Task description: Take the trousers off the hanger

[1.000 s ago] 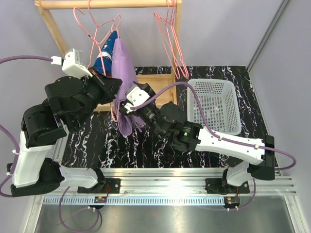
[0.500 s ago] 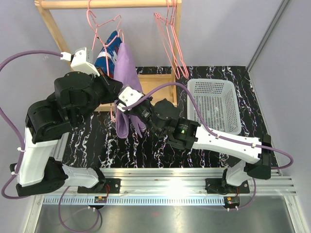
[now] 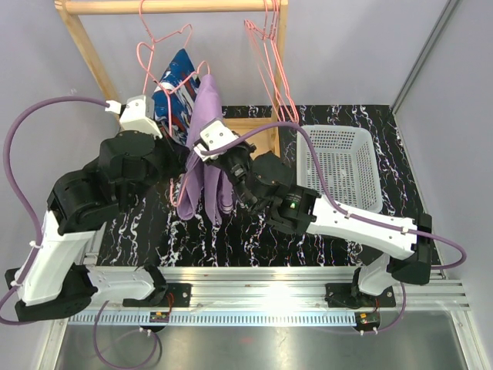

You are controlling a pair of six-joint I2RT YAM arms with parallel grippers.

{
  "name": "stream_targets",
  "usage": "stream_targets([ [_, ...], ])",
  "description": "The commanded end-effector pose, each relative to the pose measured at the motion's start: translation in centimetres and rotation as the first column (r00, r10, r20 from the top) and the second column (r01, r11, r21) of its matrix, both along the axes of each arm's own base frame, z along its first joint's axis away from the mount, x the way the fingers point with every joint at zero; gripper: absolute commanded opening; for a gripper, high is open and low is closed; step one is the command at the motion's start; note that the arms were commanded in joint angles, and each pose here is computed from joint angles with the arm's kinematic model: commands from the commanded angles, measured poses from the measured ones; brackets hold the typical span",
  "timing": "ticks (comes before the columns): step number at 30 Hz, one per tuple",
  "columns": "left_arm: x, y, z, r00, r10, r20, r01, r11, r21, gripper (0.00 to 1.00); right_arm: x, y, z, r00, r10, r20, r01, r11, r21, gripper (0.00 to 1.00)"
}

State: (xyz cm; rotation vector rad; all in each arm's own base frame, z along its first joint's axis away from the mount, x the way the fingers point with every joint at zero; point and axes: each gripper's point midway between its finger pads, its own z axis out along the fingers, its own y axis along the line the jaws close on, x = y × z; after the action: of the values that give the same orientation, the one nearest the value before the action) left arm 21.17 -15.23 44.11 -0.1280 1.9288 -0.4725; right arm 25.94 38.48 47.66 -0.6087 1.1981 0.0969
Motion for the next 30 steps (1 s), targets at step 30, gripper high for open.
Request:
stream_targets([
  [30,0.4,1.2,-9.3,0.996,0.075,-0.055,-0.074,0.997,0.023,0.0,-5.9,-21.6,13.8,0.999,-0.034,-0.034,0.044,0.932,0.36,0.0],
])
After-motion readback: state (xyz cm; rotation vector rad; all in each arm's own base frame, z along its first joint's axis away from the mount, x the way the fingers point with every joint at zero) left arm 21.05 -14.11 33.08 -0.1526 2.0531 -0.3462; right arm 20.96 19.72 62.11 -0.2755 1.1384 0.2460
